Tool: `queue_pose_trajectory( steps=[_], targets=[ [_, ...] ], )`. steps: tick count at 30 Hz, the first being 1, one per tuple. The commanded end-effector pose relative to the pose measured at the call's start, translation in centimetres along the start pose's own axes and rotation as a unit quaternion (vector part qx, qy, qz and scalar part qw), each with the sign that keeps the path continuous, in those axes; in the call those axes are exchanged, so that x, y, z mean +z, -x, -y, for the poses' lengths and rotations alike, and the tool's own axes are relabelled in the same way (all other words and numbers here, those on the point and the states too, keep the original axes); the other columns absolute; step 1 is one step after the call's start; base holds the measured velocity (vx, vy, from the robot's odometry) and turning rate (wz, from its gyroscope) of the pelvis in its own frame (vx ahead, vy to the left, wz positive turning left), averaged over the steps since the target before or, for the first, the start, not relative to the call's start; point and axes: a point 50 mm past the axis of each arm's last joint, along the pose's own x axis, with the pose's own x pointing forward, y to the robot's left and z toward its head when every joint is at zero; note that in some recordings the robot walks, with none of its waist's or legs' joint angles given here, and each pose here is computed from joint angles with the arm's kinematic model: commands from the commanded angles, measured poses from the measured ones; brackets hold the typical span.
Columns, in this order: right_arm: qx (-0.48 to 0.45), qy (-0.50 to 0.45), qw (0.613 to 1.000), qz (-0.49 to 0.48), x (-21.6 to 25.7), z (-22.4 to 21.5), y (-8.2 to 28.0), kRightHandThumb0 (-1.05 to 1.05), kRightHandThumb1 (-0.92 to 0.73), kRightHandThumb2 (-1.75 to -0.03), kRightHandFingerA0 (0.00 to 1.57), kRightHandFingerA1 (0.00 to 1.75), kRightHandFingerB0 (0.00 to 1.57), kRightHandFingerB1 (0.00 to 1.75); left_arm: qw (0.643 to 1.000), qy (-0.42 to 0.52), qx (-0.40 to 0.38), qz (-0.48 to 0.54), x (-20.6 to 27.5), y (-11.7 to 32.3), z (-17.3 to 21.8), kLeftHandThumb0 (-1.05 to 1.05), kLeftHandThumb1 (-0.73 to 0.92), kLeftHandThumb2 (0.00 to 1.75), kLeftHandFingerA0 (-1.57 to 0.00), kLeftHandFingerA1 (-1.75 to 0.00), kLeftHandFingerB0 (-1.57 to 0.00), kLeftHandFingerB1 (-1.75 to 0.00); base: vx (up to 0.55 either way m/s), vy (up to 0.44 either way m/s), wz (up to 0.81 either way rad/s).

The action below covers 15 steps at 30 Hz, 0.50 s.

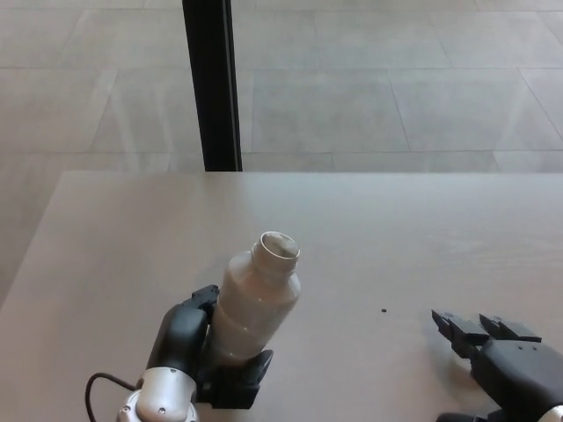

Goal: The robot uses its left hand to to lift the bottle kept on the middle of the desk and tilts it towards its right hand. It then uses its right hand to rotate its cap to open it and places the bottle and cap back on the desk

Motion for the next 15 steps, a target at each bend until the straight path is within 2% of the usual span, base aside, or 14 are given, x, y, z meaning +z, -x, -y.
queue_pose_trajectory(
  steps=[1,2,3,4,5,7,8,9,10,11,12,13,14,15],
  targets=[
    [0.006,-0.013,1.000,-0.014,-0.8,0.7,0.3,-1.01,-0.67,-0.83,0.00,0.00,0.00,0.00,1.000,-0.002,-0.003,-0.023,-1.1,-0.1,0.1,-0.15,0.61,1.37,-0.98,-1.75,-0.68,-1.75,0.00,0.000,0.00],
    [0.002,-0.019,1.000,-0.012,-0.8,0.8,0.3,-1.00,-0.66,-0.83,0.00,0.00,0.00,0.00,1.000,-0.006,-0.002,-0.021,-1.1,-0.1,0.1,-0.14,0.61,1.38,-0.98,-1.75,-0.68,-1.75,0.00,0.000,0.00],
    [0.000,-0.022,1.000,-0.010,-0.9,1.0,0.4,-0.97,-0.76,-0.70,0.00,0.00,0.00,0.00,1.000,-0.008,-0.001,-0.020,-1.1,-0.1,0.1,-0.14,0.60,1.37,-0.97,-1.75,-0.68,-1.75,0.00,0.000,0.00],
    [-0.001,-0.024,1.000,-0.009,-0.9,1.1,0.5,-0.97,-0.76,-0.70,0.00,0.00,0.00,0.00,1.000,-0.009,0.000,-0.018,-1.1,-0.1,0.1,-0.14,0.60,1.37,-0.97,-1.75,-0.68,-1.75,0.00,0.000,0.00],
    [-0.014,-0.025,1.000,-0.006,-0.9,1.3,0.6,-1.00,-0.64,-0.83,0.00,0.00,0.00,0.01,1.000,-0.003,0.001,-0.016,-1.2,0.0,0.1,-0.13,0.60,1.36,-0.95,-1.75,-0.67,-1.74,0.00,0.000,0.00],
    [-0.028,-0.031,0.999,-0.006,-1.1,1.7,0.7,-1.00,-0.65,-0.82,0.00,0.00,0.00,0.01,0.999,-0.047,-0.007,-0.008,-1.3,-0.1,0.1,-0.10,0.59,1.36,-0.86,-1.75,-0.62,-1.64,0.00,0.000,0.00],
    [-0.047,-0.047,0.998,-0.003,-1.1,2.2,0.9,-1.02,-0.59,-0.81,0.00,0.00,0.00,0.00,0.991,-0.133,-0.004,-0.009,-1.2,-0.2,0.1,-0.27,0.72,0.84,-0.66,-1.66,-0.46,-0.99,0.00,0.000,0.00],
    [-0.055,-0.049,0.997,0.000,-1.2,2.4,0.9,-1.03,-0.60,-0.83,0.00,0.00,0.00,0.00,0.987,-0.159,-0.020,-0.015,-1.2,-0.1,0.0,-0.39,0.75,0.60,-0.55,-1.47,-0.31,-0.72,0.00,0.000,0.00],
    [-0.060,-0.055,0.997,0.003,-1.2,2.6,1.1,-1.02,-0.58,-0.82,0.00,0.00,0.00,0.03,0.984,-0.173,-0.031,-0.020,-1.2,-0.1,0.0,-0.42,0.72,0.58,-0.52,-1.33,-0.23,-0.54,0.00,0.000,0.00],
    [-0.067,-0.065,0.996,0.006,-1.3,2.9,1.2,-1.04,-0.63,-1.02,0.00,0.29,0.00,0.13,0.979,-0.200,-0.035,-0.021,-1.1,-0.1,0.0,-0.44,0.67,0.58,-0.53,-1.18,-0.23,-0.47,0.00,0.000,0.00],
    [-0.070,-0.067,0.995,0.008,-1.4,3.1,1.3,-1.05,-0.61,-0.83,0.00,0.00,0.00,0.02,0.974,-0.221,-0.037,-0.023,-1.2,0.0,-0.2,-0.48,0.64,0.58,-0.42,-0.84,-0.21,-0.44,0.00,0.000,0.00],
    [-0.076,-0.072,0.994,0.009,-1.4,3.3,1.4,-1.05,-0.60,-0.83,0.00,0.00,0.00,0.03,0.969,-0.243,-0.037,-0.018,-1.2,-0.1,-0.3,-0.48,0.63,0.59,-0.39,-0.71,-0.21,-0.44,0.00,0.000,0.00],
    [-0.081,-0.074,0.994,0.011,-1.4,3.6,1.5,-1.03,-0.58,-0.82,0.00,0.00,0.00,0.05,0.966,-0.256,-0.038,-0.019,-1.2,-0.1,-0.4,-0.51,0.54,0.79,-0.30,-0.62,-0.17,-0.49,0.00,0.000,0.00],
    [-0.090,-0.075,0.993,0.017,-1.5,4.3,1.9,-1.05,-0.63,-1.02,0.00,0.29,0.00,0.12,0.958,-0.283,-0.040,-0.028,-1.3,-0.2,-0.8,-0.56,0.54,0.78,-0.09,-0.52,-0.10,-0.44,0.00,0.000,0.00]
  ],
)
